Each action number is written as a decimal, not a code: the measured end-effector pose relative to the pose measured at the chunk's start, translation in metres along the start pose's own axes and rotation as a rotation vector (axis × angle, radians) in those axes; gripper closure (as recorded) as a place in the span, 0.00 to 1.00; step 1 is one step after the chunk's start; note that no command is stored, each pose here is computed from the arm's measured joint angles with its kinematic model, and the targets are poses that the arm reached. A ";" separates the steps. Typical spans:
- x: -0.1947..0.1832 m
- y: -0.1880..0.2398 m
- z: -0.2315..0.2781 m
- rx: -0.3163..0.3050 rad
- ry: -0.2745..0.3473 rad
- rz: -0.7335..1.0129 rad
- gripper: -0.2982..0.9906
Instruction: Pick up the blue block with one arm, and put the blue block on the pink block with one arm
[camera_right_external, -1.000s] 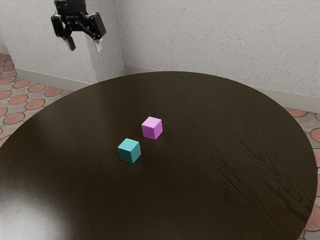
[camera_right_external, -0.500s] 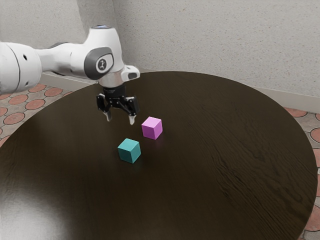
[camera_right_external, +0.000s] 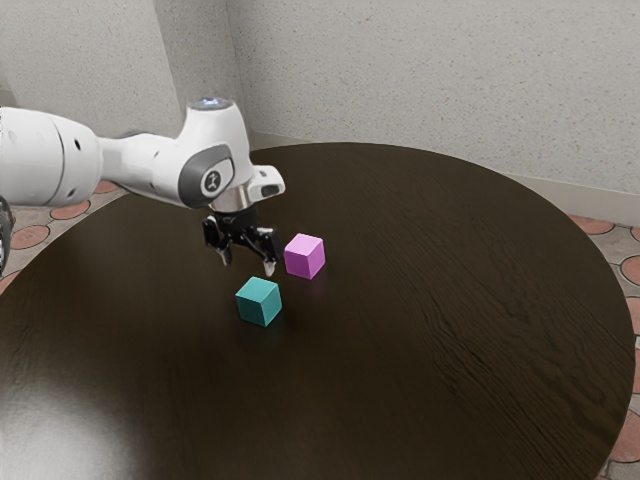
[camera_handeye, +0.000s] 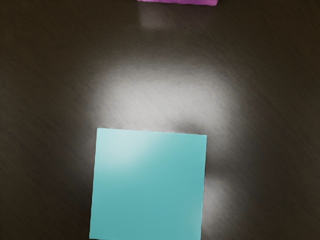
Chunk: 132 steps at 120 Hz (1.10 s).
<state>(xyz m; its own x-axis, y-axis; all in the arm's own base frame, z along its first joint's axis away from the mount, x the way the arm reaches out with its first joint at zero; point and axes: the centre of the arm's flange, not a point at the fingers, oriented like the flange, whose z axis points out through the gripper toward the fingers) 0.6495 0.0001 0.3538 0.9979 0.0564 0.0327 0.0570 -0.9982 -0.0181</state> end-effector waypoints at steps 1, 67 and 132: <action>0.000 0.000 0.001 0.001 0.001 0.002 0.23; 0.010 -0.002 0.057 0.028 0.010 0.097 0.23; 0.016 -0.003 0.084 0.024 0.009 0.126 0.23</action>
<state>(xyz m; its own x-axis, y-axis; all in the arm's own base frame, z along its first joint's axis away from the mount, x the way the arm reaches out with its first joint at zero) 0.6683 0.0053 0.2705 0.9968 -0.0698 0.0378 -0.0680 -0.9966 -0.0464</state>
